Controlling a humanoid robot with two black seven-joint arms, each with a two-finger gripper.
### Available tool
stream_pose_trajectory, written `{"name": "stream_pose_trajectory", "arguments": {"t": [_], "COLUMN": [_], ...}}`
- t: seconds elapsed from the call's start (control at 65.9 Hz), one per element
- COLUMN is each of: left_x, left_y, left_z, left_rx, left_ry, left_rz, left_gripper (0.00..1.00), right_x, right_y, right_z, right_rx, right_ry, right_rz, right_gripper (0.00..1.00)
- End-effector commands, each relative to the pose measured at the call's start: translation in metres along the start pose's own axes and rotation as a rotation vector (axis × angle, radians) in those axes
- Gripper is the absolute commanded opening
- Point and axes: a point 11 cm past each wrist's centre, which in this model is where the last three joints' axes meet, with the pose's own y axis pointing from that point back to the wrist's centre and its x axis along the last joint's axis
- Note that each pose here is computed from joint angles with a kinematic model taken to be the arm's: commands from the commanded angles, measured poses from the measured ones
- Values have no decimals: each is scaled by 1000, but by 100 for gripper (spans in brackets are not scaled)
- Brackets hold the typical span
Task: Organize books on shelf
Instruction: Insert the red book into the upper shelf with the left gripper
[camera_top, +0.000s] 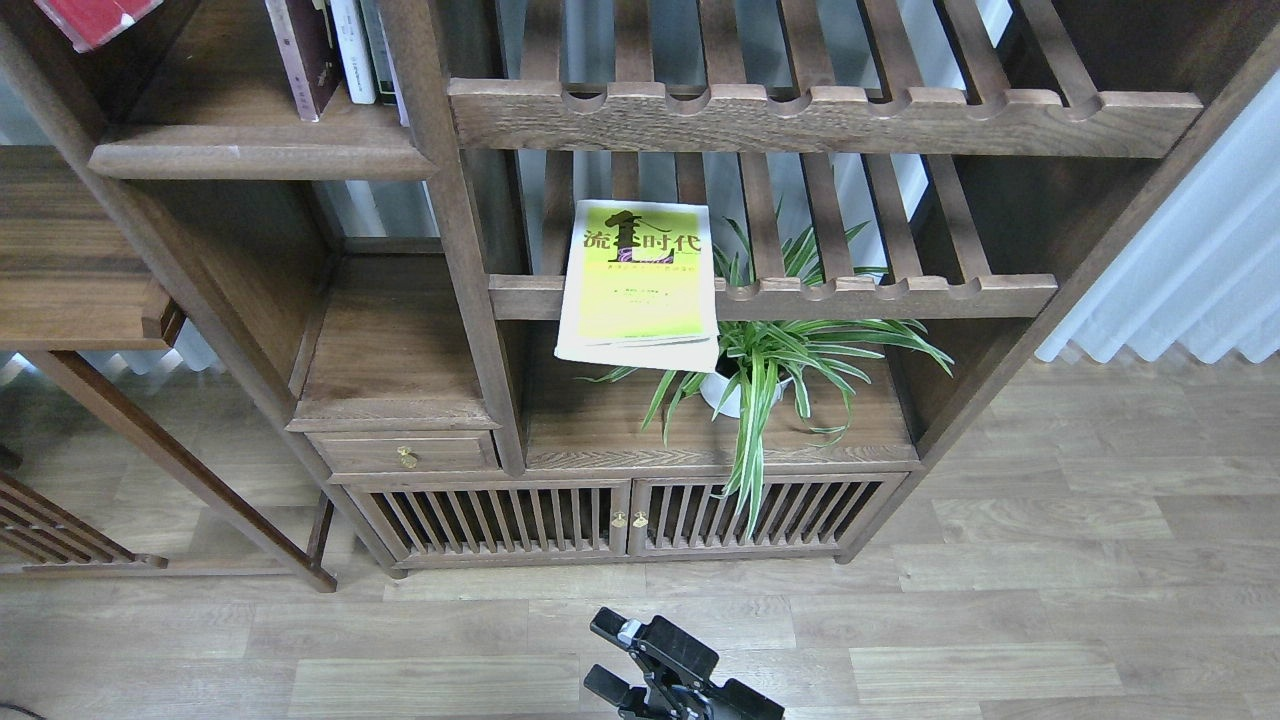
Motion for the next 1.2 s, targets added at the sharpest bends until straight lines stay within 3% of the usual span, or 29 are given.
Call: {"name": "stream_pose_trajectory", "arguments": {"t": [0.0, 0.228, 0.41, 1.184], "left_x": [1, 3, 14, 31], "left_y": [-1, 1, 24, 21], "left_z": [3, 6, 37, 12], "left_rx": [-2, -5, -54, 8], "left_ry": [2, -2, 38, 78], "left_rz": [1, 6, 8, 57], "left_gripper": [6, 7, 7, 7], "right_x": [0, 0, 0, -2], "right_y": [0, 0, 0, -1], "right_z": [0, 0, 0, 1], "right_rx": [2, 2, 2, -5], "right_ry": [-1, -1, -1, 0], "right_rz": [-1, -1, -1, -6], "right_gripper": [99, 99, 99, 99]}}
